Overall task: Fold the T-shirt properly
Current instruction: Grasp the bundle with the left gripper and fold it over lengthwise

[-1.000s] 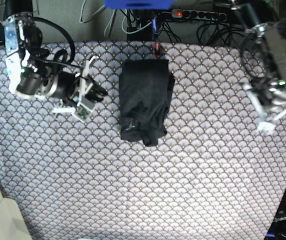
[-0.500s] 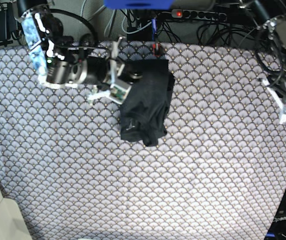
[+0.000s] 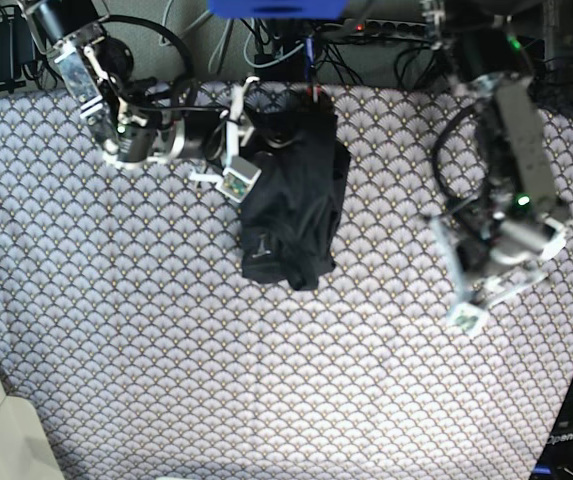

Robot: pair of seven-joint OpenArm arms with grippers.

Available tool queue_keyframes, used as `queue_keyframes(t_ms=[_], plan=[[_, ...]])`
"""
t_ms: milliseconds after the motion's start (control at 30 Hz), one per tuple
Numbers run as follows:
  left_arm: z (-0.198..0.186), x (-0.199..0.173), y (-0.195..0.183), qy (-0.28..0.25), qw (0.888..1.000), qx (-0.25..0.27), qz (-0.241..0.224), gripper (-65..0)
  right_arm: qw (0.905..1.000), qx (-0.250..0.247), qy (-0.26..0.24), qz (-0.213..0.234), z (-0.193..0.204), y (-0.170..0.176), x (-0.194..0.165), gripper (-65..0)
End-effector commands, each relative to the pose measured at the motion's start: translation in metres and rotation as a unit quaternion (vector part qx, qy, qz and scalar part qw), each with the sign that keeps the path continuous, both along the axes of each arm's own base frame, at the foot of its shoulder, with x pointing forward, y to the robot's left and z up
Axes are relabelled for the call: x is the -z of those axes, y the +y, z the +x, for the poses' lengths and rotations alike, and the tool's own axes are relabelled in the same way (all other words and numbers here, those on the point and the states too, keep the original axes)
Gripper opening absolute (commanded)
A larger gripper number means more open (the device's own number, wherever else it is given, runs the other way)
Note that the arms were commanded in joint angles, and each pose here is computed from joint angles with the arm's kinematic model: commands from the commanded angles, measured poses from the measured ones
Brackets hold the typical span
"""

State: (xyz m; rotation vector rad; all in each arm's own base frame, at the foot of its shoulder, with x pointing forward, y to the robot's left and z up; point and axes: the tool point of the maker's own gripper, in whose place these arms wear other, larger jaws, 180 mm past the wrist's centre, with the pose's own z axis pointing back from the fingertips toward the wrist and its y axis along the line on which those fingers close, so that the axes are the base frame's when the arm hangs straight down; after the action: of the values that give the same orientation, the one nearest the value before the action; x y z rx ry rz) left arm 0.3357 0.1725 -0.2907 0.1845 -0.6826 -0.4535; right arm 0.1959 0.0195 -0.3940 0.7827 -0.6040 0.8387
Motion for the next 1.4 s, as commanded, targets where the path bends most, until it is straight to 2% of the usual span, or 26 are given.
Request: queue_keyframes(t_ms=[0,200,333,433,533,667,867,1267,1367], plan=[[0.014,-0.019,-0.012,-0.033,0.999,0.016,-0.005,-65.0,1.0000,-0.003,0.001,-0.003,0.000,-0.001,0.003,-58.1],[0.041,-0.058,-0.100,-0.084,0.990,0.109,-0.043,-65.0,0.9997,-0.004,0.022,-0.009,-0.006,-0.002,0.016,-58.1],[0.046,-0.048,-0.145,-0.058,0.984,0.150,-0.070,-65.0,0.9997,-0.003,0.024,-0.010,-0.006,-0.003,0.018,-58.1],[0.046,-0.024,-0.167,-0.021,0.981,0.173,-0.082,-65.0,0.9998,-0.004,0.017,-0.012,0.000,-0.003,0.015,-58.1],[0.043,0.006,-0.176,0.013,0.979,0.179,-0.099,-65.0,0.9998,-0.002,0.017,-0.014,0.001,-0.005,0.015,-58.1],[0.038,0.027,-0.173,0.040,0.978,0.175,-0.104,-65.0,0.9998,-0.002,0.012,-0.015,0.005,-0.005,0.013,-58.1],[0.034,0.039,-0.166,0.047,0.979,0.175,-0.098,-65.0,0.9998,-0.002,0.010,-0.016,0.006,-0.006,0.013,-58.1],[0.031,0.093,-0.182,0.090,0.968,0.178,-0.149,-65.0,0.9997,-0.002,0.007,-0.024,0.009,-0.013,0.014,-58.1],[0.035,0.102,-0.163,0.090,0.974,0.170,-0.122,-65.0,0.9995,-0.001,0.007,-0.030,0.010,-0.018,0.015,-58.1]])
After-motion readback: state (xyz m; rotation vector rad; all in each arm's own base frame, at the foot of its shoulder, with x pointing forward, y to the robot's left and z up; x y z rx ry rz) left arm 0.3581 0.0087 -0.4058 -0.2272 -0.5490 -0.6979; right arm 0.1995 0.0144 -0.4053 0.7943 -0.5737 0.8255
